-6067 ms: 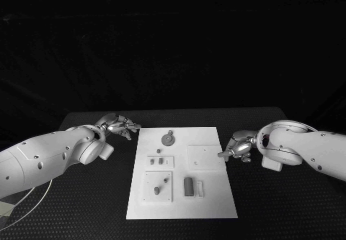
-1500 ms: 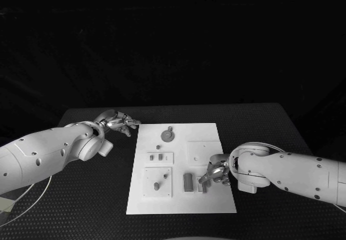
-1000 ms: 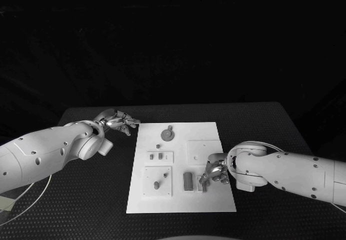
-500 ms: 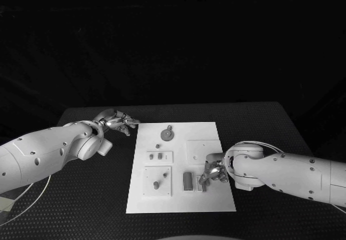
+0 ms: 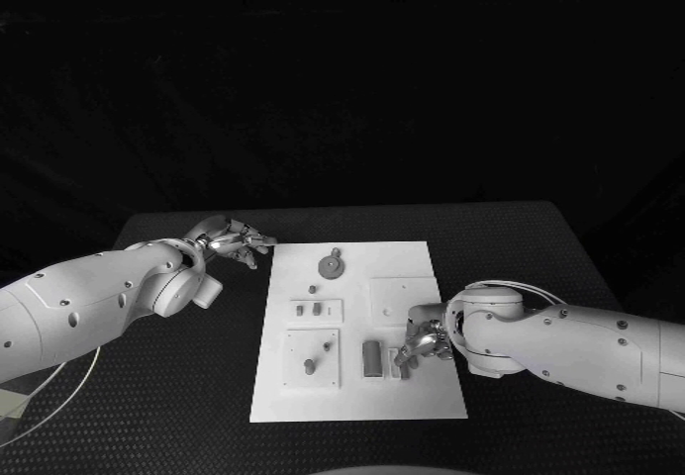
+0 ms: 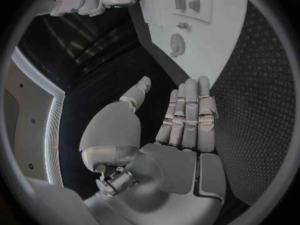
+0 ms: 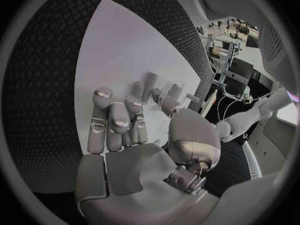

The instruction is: Assemble the parts on the task board

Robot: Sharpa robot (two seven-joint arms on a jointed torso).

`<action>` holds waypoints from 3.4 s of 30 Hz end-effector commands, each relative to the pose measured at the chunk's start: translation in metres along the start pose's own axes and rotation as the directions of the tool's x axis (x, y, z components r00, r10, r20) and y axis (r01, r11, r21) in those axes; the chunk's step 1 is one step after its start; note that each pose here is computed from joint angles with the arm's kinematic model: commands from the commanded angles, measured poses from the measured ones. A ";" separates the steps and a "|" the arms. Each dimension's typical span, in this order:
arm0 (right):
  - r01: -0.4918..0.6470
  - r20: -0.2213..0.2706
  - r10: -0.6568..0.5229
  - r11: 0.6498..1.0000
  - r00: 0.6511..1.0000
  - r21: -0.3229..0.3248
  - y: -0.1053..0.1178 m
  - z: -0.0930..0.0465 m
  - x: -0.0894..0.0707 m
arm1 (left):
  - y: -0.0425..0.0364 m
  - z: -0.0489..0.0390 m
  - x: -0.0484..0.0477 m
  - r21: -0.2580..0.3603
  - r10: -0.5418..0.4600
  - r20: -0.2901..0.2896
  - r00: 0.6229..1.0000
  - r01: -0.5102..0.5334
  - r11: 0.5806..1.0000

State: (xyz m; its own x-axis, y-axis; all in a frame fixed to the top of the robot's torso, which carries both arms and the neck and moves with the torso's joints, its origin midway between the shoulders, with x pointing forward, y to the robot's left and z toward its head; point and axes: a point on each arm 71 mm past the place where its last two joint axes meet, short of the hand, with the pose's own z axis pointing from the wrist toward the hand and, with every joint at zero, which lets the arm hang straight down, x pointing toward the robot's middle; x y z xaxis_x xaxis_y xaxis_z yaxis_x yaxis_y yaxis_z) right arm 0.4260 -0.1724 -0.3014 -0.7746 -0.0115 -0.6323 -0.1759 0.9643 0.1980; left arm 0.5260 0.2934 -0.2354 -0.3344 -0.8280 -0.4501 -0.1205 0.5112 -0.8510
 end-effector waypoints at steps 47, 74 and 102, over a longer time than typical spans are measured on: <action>0.413 0.009 -0.421 0.894 0.907 0.171 -0.019 -0.007 0.010 | 0.0000 -0.0011 -0.0002 -0.004 0.006 -0.012 1.000 -0.006 1.000; 0.189 -0.004 -0.189 0.980 0.982 0.060 -0.022 -0.007 0.013 | 0.0005 -0.0012 -0.0002 -0.010 0.012 -0.013 1.000 -0.013 1.000; 0.086 0.105 -0.088 0.996 0.991 0.031 -0.020 -0.011 0.003 | 0.0005 -0.0011 -0.0001 -0.011 0.012 -0.014 1.000 -0.013 1.000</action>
State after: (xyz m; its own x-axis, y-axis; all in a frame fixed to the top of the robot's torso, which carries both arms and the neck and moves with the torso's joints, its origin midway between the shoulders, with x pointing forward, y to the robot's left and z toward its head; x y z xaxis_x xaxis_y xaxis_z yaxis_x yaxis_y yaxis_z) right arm 0.4198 -0.1898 -0.2955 -0.6698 -0.1595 -0.7252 -0.3107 0.9472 0.0787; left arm 0.5250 0.2961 -0.2363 -0.3366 -0.8220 -0.4593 -0.1341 0.5247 -0.8407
